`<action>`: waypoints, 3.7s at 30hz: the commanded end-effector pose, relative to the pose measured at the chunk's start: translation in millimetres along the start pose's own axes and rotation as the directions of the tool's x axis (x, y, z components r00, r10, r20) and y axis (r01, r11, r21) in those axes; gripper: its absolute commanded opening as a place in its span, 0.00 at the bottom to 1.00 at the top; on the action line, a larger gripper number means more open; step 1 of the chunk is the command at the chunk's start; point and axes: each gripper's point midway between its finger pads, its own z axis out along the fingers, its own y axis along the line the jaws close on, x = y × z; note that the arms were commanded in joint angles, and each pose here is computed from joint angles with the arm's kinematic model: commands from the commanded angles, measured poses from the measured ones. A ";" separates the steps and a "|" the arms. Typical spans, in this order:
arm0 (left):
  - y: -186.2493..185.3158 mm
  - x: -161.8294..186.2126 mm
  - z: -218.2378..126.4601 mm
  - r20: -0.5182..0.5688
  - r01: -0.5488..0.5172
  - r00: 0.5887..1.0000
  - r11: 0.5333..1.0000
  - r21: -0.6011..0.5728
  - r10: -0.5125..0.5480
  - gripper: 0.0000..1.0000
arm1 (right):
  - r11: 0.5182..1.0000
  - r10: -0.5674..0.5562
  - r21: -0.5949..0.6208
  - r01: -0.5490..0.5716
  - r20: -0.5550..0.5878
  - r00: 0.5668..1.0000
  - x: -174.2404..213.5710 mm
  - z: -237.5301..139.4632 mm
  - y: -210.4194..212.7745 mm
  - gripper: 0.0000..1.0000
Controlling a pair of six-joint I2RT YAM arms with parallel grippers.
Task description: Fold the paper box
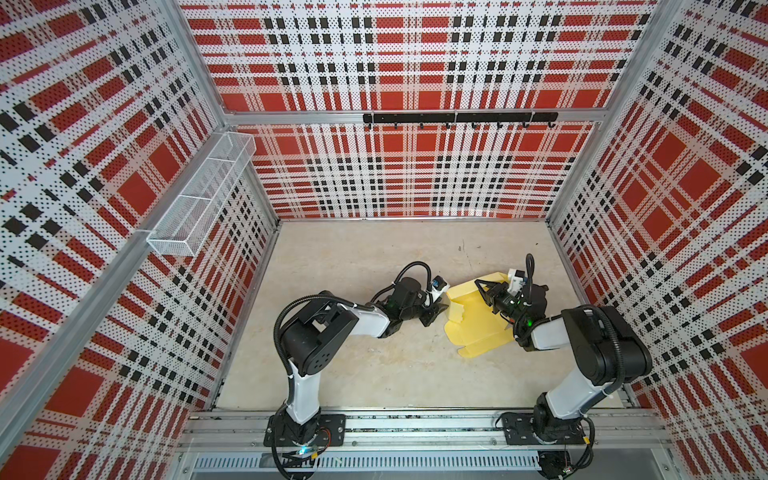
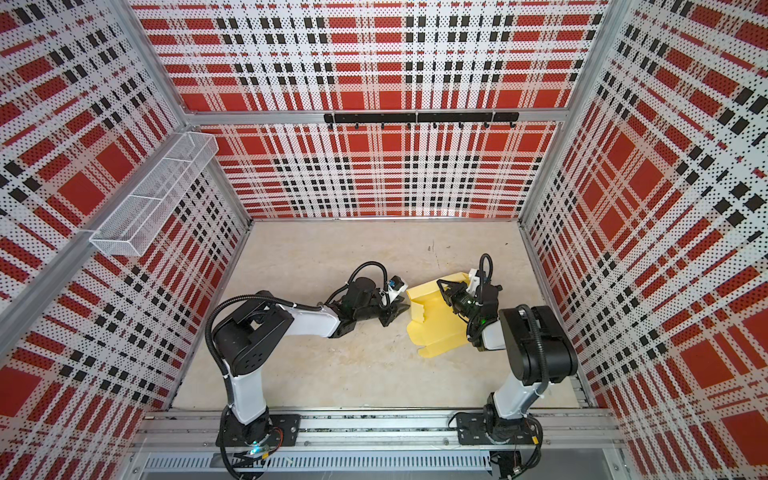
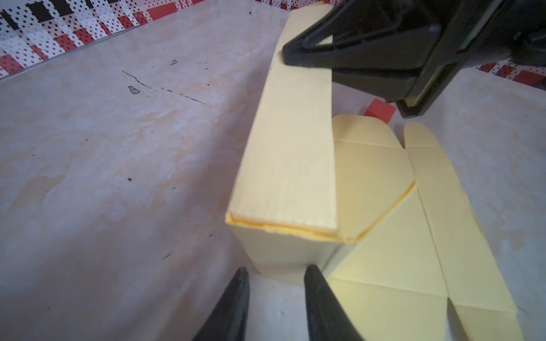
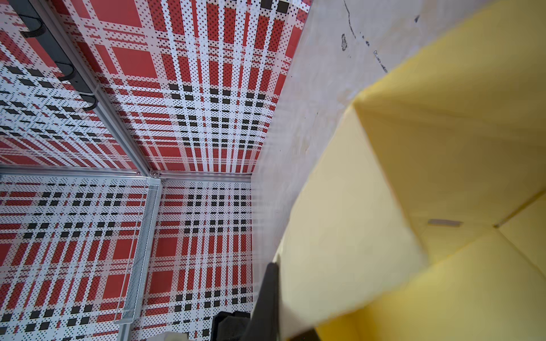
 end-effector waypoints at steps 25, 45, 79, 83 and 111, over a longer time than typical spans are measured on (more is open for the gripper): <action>-32.3 -14.6 13.3 0.060 -0.016 0.998 0.999 -0.049 0.019 0.51 | 0.998 0.033 0.042 -0.038 0.112 0.993 -7.1 -19.1 -10.8 0.00; -0.7 -31.6 35.7 0.107 0.052 0.994 0.981 -0.187 -0.032 0.26 | 0.998 0.036 0.054 -0.046 0.167 0.985 -5.8 -37.1 3.0 0.00; 26.2 -43.9 38.0 0.125 0.135 0.987 0.950 -0.283 -0.103 0.14 | 0.995 0.044 0.080 -0.056 0.147 0.988 3.2 -32.0 0.9 0.29; 32.6 -40.7 37.5 0.119 0.136 0.987 0.946 -0.295 -0.105 0.14 | 0.995 0.025 0.095 -0.038 0.134 0.991 10.5 -35.2 4.2 0.38; 63.3 -10.3 -7.0 0.034 0.114 0.993 0.947 -0.302 -0.109 0.13 | 0.935 -0.317 0.135 0.329 -0.101 0.943 66.1 -43.5 108.2 0.72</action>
